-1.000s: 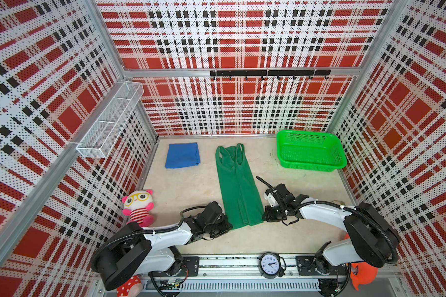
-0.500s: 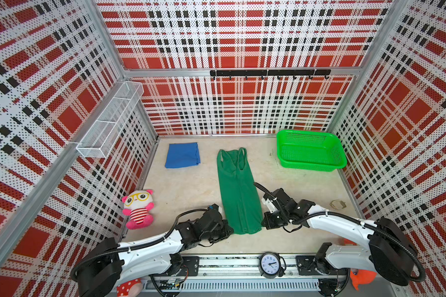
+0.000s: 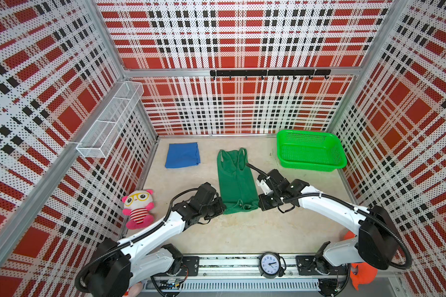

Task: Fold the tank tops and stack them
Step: 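Fold the near hem away from the robot over the strip with both grippers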

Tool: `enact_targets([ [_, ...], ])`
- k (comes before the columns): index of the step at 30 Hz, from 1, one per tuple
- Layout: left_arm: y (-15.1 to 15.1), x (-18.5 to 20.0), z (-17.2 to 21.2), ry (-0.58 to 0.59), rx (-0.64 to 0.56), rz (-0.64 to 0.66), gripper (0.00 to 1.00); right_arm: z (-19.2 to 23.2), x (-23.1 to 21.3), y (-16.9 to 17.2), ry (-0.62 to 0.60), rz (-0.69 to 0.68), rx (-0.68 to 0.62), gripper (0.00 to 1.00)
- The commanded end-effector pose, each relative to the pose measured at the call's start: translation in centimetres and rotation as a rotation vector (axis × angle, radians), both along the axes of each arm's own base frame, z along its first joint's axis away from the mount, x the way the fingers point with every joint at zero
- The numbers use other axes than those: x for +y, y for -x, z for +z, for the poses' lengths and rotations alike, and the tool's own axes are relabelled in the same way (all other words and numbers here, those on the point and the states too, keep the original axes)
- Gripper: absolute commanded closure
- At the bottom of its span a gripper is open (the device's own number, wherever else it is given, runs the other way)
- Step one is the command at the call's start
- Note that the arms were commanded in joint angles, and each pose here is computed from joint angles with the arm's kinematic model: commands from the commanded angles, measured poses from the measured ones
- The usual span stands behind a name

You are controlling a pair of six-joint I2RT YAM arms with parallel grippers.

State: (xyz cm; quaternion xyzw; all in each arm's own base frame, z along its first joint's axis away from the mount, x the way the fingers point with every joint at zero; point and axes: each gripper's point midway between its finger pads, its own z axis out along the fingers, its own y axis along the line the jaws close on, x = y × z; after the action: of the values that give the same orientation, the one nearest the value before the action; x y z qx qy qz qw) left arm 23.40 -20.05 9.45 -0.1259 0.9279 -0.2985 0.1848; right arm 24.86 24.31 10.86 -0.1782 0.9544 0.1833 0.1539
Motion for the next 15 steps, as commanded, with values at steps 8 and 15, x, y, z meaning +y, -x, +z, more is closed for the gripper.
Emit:
enact_targets([
  [8,-7.8,0.5,0.7,-0.110,-0.114,-0.108,1.00,0.5,1.2,-9.3,0.071,0.095,-0.161,1.00],
  [15,-12.3,1.5,0.6,-0.152,-0.160,-0.099,1.00,-0.2,2.1,-14.0,0.076,0.108,-0.176,1.00],
])
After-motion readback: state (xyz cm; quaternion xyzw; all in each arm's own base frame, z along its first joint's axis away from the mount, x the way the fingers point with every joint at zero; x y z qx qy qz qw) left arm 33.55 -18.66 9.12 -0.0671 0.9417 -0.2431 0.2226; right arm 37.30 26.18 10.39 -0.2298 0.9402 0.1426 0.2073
